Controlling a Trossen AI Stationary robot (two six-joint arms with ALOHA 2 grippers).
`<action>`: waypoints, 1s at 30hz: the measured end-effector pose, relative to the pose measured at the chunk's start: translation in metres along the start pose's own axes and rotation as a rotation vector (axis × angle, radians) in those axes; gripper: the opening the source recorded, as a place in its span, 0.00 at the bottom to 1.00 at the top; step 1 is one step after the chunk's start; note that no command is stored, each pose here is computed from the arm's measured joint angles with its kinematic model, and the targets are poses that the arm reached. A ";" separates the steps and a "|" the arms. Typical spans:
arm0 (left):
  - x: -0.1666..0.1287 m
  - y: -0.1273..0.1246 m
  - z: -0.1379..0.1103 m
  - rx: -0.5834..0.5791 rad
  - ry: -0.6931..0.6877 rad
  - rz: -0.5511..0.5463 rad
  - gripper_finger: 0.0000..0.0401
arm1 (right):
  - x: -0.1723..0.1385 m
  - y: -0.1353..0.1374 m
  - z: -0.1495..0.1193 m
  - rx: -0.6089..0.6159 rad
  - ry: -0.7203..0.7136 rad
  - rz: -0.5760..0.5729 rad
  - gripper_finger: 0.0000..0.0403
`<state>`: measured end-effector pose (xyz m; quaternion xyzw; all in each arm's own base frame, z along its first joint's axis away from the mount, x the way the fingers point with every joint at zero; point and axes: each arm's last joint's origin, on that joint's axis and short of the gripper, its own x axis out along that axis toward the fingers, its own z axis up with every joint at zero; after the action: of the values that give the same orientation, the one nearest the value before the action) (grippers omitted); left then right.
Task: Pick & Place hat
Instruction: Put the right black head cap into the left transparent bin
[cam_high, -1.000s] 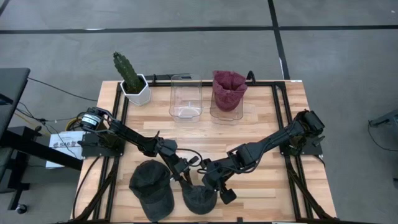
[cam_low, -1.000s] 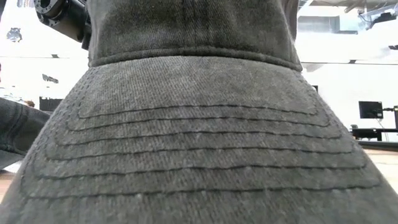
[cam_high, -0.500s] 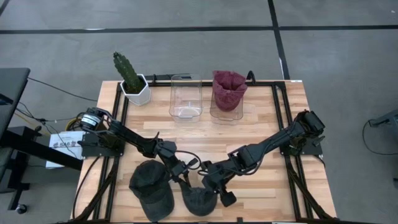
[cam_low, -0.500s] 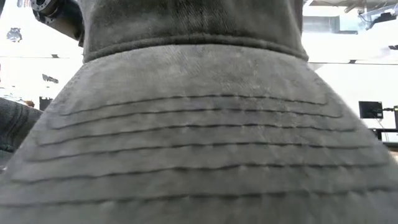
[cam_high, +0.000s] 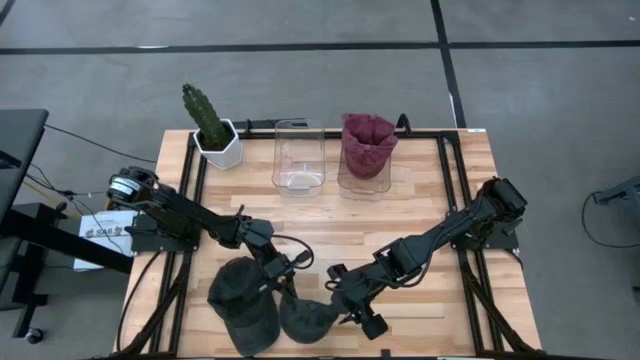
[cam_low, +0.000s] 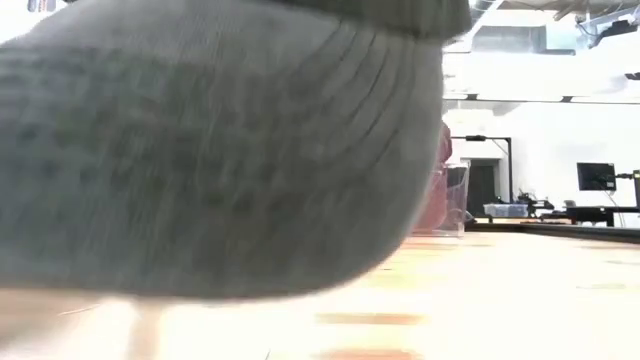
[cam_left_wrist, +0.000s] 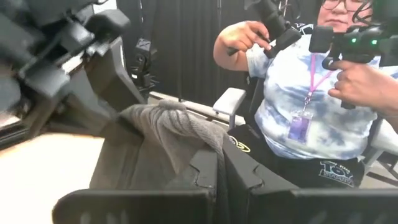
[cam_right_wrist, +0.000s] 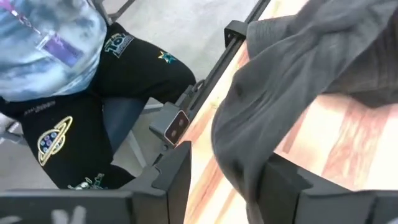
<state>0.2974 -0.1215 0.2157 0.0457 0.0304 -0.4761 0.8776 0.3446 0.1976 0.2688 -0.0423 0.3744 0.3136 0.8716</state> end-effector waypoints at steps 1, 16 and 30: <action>-0.002 -0.001 0.003 -0.002 0.003 0.000 0.02 | -0.004 0.001 0.001 -0.007 -0.002 -0.006 0.36; -0.062 0.007 0.054 0.112 -0.044 0.126 0.02 | -0.095 0.016 -0.016 -0.055 -0.103 -0.254 0.28; -0.177 0.036 0.087 0.217 -0.093 0.417 0.02 | -0.124 0.006 -0.142 0.142 -0.378 -0.552 0.28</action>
<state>0.2325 0.0360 0.3209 0.1232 -0.0713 -0.2868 0.9474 0.1874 0.0949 0.2527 -0.0222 0.2017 0.0414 0.9783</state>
